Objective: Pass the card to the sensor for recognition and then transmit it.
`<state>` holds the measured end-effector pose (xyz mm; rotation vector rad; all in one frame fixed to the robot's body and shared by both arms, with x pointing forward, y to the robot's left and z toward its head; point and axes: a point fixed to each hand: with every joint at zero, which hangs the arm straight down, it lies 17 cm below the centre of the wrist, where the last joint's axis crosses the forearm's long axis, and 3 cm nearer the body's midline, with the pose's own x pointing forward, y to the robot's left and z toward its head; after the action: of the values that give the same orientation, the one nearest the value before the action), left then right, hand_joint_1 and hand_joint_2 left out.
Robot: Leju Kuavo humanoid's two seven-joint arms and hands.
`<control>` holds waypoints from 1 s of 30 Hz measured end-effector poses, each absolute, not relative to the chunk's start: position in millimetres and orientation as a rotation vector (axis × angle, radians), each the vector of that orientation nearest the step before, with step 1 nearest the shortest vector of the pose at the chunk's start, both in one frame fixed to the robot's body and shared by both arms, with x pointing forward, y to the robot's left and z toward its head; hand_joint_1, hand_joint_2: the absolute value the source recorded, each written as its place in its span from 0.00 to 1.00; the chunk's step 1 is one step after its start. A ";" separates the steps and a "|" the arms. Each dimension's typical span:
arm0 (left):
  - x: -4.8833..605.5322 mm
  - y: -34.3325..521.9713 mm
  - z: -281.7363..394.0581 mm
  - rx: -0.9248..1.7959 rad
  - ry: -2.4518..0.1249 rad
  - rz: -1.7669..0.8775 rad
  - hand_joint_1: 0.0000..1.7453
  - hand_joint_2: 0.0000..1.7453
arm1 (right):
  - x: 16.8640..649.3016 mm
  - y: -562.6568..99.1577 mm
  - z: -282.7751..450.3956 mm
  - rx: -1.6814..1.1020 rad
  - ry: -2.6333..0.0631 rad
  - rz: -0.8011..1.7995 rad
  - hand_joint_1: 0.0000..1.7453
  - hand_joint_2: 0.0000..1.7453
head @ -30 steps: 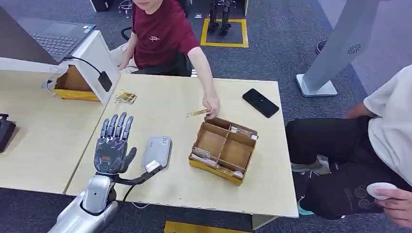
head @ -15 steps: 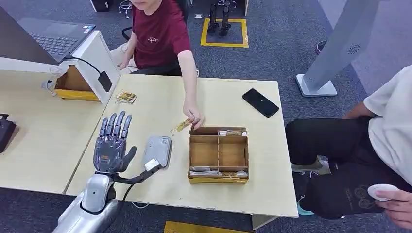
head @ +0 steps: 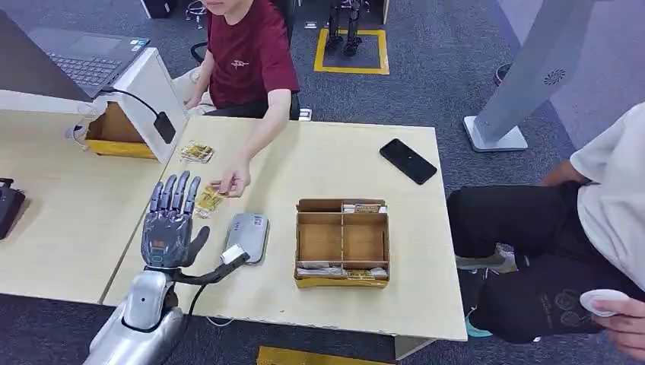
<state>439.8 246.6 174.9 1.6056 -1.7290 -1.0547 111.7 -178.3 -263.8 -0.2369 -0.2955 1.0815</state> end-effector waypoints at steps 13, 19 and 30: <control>443.2 242.9 181.3 1.590 -1.761 -1.049 0.98 1.00 | 112.2 -179.6 -263.8 -0.244 -0.294 1.088 0.00 0.00; 441.6 239.2 179.6 1.554 -1.792 -1.062 1.00 1.00 | 112.8 -180.0 -263.7 -0.247 -0.297 1.092 0.00 0.00; 439.7 245.9 178.5 1.517 -1.812 -1.028 1.00 1.00 | 113.6 -181.4 -263.6 -0.253 -0.298 1.084 0.00 0.00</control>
<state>439.7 245.9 178.5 1.5166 -1.8125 -1.0285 113.6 -181.4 -263.6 -0.2525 -0.2976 1.0843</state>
